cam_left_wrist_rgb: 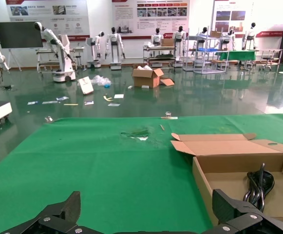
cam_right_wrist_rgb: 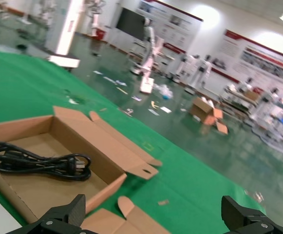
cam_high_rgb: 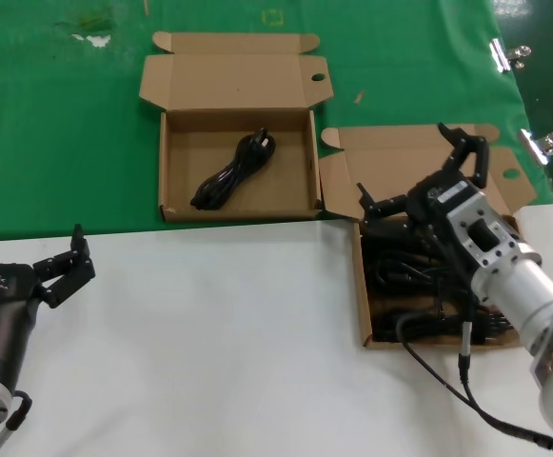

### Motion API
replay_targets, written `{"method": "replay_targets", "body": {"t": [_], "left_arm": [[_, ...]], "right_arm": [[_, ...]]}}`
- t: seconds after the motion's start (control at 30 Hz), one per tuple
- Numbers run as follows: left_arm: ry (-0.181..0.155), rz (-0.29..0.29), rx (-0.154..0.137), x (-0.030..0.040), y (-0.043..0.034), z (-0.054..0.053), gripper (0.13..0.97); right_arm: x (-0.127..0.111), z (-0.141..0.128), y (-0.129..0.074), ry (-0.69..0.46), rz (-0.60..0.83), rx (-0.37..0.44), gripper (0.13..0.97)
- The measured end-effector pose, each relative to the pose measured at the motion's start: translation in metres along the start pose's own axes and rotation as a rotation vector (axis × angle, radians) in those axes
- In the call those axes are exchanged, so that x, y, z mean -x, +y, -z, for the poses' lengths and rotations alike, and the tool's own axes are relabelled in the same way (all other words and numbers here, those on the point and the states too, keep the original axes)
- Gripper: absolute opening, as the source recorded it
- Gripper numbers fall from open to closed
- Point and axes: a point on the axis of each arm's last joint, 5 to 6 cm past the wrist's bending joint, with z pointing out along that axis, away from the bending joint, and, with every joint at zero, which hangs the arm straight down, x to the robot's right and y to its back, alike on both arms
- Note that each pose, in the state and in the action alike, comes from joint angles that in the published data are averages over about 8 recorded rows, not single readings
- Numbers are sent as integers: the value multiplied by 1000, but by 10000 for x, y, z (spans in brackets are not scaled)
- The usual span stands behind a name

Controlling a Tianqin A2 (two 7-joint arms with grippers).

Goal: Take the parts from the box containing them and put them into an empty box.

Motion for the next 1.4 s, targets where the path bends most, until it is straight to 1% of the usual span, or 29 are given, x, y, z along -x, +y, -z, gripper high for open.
{"method": "replay_targets", "body": {"t": [0.27, 0.6, 0.73, 0.87, 1.4], "left_arm": [[0, 0, 0, 0, 0, 0, 964], [0, 0, 0, 0, 0, 0, 965], [0, 0, 0, 0, 0, 0, 966], [0, 0, 0, 0, 0, 0, 966], [0, 0, 0, 0, 0, 0, 966]], "right_arm": [[72, 291, 42, 73, -158, 29, 966], [142, 672, 52, 170, -355, 50, 966], [157, 786, 45, 200, -413, 52, 966], [163, 832, 41, 212, -435, 52, 966], [164, 837, 40, 213, -438, 52, 966]]}}
